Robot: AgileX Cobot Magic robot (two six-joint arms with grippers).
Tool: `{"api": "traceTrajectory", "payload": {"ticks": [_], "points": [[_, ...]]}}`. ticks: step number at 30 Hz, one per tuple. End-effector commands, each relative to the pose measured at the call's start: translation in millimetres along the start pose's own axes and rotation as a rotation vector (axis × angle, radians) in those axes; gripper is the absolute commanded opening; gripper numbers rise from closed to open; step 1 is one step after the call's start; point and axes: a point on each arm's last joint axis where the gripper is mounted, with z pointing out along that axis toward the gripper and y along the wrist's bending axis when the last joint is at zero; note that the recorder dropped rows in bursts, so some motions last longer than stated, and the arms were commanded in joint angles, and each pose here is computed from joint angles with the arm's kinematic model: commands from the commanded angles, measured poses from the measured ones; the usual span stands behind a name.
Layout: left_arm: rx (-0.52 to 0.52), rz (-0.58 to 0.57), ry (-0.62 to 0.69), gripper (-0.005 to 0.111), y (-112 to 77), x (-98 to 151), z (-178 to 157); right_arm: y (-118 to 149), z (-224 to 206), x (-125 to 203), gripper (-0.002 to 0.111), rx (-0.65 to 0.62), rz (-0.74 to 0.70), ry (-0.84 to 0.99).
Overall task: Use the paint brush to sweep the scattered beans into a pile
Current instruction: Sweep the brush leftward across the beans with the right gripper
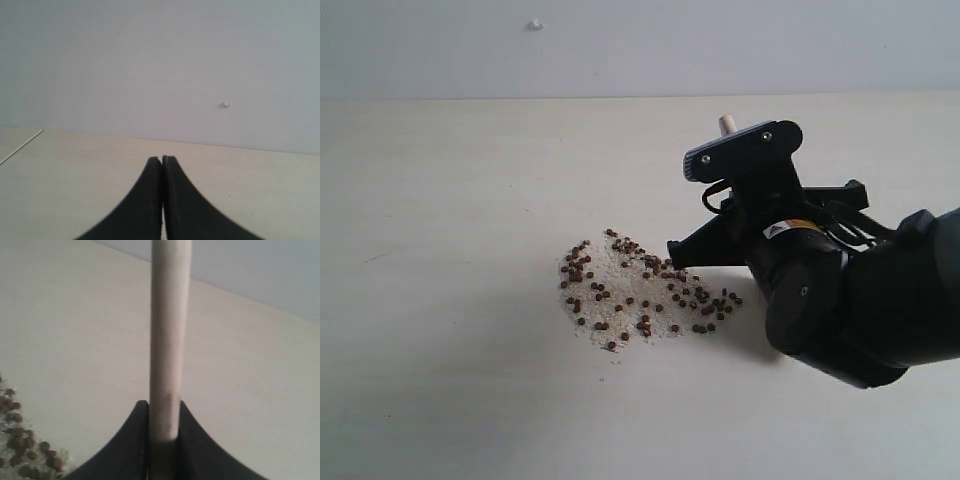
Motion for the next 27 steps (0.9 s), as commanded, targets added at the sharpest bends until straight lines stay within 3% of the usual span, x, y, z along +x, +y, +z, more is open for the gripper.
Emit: {"api": "traceTrajectory", "payload": {"ticks": [1, 10, 13, 18, 22, 27], "points": [[0.005, 0.007, -0.006, 0.0, -0.3, -0.2, -0.5, 6.7, 0.4, 3.6, 0.0, 0.002, 0.058, -0.018], [0.005, 0.007, -0.006, 0.0, -0.3, -0.2, -0.5, 45.7, 36.5, 1.0, 0.0, -0.045, 0.069, 0.024], [0.005, 0.007, -0.006, 0.0, -0.3, -0.2, -0.5, 64.1, 49.0, -14.7, 0.0, -0.088, 0.11, 0.01], [0.005, 0.007, -0.006, 0.0, -0.3, -0.2, -0.5, 72.3, 53.5, -39.2, 0.0, -0.094, 0.152, -0.046], [0.005, 0.007, -0.006, 0.0, -0.3, -0.2, -0.5, 60.9, 41.1, -63.0, 0.0, -0.053, 0.105, -0.1], [0.005, 0.007, -0.006, 0.0, -0.3, -0.2, -0.5, 24.4, 16.8, -87.1, 0.0, 0.179, -0.046, -0.072]]}}
